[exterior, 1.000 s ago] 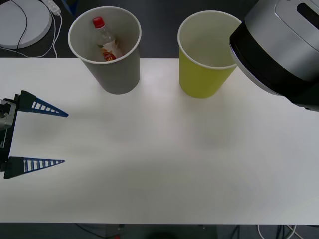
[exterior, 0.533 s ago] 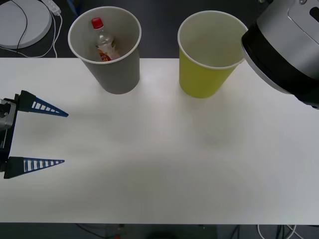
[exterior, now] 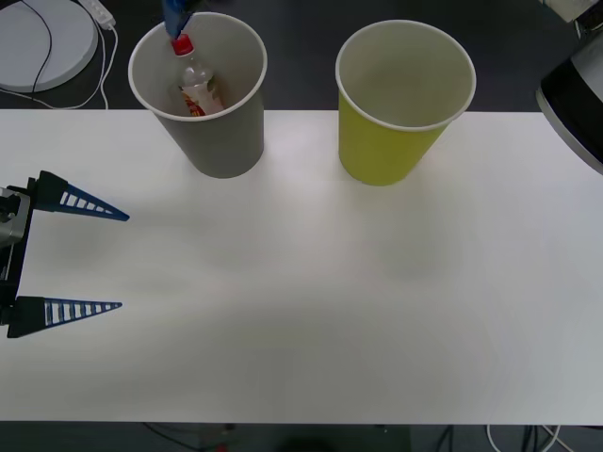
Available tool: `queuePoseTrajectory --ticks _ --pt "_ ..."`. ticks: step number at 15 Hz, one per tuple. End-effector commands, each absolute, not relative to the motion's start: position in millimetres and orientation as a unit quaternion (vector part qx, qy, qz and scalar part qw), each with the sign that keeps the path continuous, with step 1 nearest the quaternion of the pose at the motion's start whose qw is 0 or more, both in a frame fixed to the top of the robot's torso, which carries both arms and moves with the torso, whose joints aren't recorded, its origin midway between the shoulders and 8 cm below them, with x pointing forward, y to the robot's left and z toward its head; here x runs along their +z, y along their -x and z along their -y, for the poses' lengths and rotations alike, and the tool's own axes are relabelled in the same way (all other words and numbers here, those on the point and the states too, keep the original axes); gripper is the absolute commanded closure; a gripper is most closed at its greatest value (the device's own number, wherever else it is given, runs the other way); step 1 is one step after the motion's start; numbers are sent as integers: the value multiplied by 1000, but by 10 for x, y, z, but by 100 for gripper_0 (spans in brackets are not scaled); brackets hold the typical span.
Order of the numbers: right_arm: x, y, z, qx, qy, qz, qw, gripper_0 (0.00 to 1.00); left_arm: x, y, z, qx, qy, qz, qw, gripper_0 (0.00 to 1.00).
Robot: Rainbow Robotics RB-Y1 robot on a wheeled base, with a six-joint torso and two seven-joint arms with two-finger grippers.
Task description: Put the can into the green bin and the plastic bottle into the gray bin
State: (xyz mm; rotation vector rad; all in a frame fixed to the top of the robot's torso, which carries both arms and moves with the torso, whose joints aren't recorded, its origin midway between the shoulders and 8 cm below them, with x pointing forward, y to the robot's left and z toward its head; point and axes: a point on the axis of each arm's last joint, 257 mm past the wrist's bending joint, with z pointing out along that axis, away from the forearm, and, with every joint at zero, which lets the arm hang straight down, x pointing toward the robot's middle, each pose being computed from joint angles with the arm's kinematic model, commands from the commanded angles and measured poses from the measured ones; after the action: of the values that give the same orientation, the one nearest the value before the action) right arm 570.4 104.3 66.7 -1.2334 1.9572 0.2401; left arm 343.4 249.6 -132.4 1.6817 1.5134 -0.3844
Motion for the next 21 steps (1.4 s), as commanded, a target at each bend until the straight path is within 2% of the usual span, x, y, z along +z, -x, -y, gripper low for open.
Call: queuePoseTrajectory --ticks 1,9,21 --pt "638 -5624 -937 98 500 -764 396 0 -1324 -3434 -2496 -153 -668 -601 411 0" --pt "469 -5322 -562 110 534 -734 405 0 -1324 -3434 -2496 -153 -668 -601 411 0" --pt "101 -4698 116 129 561 -684 448 0 -1324 -3434 -2496 -153 -668 -601 411 0"
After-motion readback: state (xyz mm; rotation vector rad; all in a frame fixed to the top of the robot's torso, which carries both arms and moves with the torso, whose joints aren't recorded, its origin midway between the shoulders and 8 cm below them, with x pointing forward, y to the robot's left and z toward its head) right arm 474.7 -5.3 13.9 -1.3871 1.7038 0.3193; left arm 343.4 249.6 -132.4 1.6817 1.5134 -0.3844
